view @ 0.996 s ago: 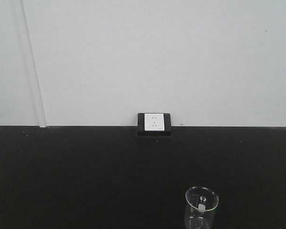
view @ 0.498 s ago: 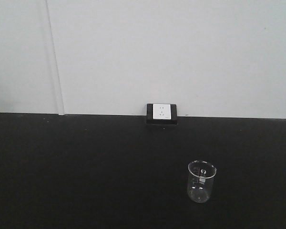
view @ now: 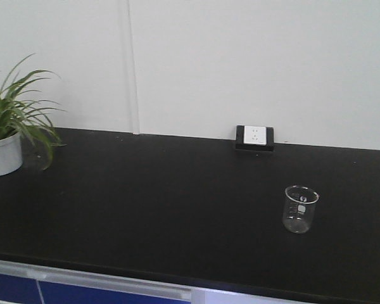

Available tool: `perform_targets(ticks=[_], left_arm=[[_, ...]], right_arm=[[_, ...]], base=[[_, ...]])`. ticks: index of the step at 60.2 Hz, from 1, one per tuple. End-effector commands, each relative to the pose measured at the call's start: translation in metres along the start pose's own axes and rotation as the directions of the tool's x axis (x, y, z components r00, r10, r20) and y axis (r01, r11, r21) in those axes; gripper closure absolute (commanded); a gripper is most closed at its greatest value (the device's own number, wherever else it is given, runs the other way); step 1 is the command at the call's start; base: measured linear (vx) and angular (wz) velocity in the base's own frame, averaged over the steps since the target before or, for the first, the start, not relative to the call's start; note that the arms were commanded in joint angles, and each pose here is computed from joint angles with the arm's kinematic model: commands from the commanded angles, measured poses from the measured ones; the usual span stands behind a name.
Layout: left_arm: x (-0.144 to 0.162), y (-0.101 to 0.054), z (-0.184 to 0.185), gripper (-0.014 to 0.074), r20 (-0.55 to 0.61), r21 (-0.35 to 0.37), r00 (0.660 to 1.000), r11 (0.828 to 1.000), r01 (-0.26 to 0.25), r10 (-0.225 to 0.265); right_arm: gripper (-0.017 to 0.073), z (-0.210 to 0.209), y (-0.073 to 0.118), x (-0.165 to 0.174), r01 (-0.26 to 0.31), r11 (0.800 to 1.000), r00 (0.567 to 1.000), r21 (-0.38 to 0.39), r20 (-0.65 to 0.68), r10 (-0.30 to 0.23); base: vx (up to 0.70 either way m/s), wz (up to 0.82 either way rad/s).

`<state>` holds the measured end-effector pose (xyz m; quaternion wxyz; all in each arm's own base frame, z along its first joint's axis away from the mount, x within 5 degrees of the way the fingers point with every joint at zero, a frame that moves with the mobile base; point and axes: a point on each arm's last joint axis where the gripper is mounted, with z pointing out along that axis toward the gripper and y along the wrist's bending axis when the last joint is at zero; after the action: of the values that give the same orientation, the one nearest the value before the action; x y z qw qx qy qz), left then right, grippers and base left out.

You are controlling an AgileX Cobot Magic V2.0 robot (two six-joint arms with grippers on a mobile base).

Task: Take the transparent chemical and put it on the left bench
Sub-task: 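Turn the base away from the bench, holding the dropper in the right gripper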

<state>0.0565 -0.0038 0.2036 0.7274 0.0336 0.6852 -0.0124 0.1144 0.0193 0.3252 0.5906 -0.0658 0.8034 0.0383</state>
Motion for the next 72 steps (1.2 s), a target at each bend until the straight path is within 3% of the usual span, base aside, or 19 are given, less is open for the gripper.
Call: perform_targets(ticks=[1, 72], left_arm=[[-0.0028, 0.0001, -0.0013, 0.0597, 0.081, -0.002, 0.997, 1.0, 0.009, -0.009], [-0.0028, 0.0001, -0.0013, 0.0597, 0.081, -0.002, 0.997, 1.0, 0.009, -0.009]], right_arm=[[0.0562, -0.0038, 0.0006, -0.0158, 0.019, 1.0, 0.994, -0.007, 0.105, -0.018], [0.0562, -0.0038, 0.0006, -0.0158, 0.019, 1.0, 0.994, -0.007, 0.105, -0.018]], base=[[-0.32, 0.32], [-0.24, 0.59]])
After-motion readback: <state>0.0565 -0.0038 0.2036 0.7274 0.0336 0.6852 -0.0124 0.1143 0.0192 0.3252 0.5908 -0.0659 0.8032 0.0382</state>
